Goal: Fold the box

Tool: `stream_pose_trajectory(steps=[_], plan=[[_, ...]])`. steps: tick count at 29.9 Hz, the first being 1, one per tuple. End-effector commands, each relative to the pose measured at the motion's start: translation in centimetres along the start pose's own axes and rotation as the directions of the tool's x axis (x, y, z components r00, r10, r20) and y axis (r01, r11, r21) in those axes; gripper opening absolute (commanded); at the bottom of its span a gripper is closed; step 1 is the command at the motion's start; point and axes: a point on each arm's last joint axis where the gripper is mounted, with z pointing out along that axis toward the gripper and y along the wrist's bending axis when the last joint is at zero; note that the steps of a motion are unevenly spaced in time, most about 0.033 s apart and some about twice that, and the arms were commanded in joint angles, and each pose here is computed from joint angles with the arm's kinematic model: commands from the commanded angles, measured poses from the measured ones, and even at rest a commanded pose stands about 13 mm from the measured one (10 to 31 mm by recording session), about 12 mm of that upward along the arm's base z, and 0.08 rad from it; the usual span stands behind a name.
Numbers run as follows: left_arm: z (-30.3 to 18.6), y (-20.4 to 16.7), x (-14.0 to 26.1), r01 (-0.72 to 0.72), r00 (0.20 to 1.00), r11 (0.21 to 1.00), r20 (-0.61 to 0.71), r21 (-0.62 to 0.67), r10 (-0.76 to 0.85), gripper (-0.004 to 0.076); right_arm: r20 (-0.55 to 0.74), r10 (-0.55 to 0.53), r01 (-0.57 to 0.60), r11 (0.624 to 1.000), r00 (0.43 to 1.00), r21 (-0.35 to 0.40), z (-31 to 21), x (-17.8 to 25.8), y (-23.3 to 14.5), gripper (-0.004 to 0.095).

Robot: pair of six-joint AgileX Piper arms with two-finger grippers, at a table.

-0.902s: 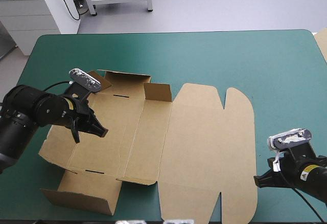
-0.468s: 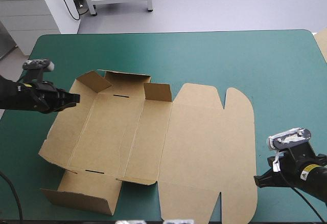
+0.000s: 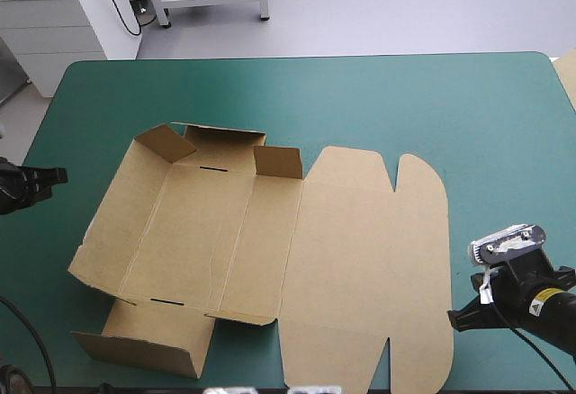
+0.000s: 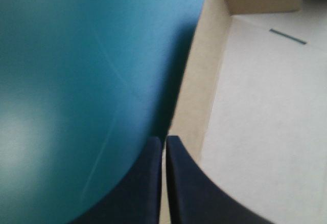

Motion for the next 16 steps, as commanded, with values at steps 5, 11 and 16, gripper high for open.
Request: stream_pose_trajectory(steps=[5, 11, 16], plan=[[-0.8, 0.4, 0.2, 0.014, 0.999, 0.998, -0.042, -0.064, -0.016, 0.0208, 0.1, -0.025, 0.023, 1.0, 0.995, 0.022, -0.6, -1.2, -0.2, -0.0021], [-0.5, 0.5, 0.2, 0.087, 0.995, 0.994, -0.049, -0.066, -0.09, 0.0507, 0.118, -0.024, 0.021, 0.999, 0.993, 0.024, -0.6, -1.4, -0.2, -0.0021], [1.6, 0.7, 1.7, 0.131, 0.983, 0.991, -0.129, -0.032, -0.134, 0.0512, 0.141, -0.024, 0.02, 0.999, 0.99, 0.027, -0.6, -1.6, -0.2, -0.0021]])
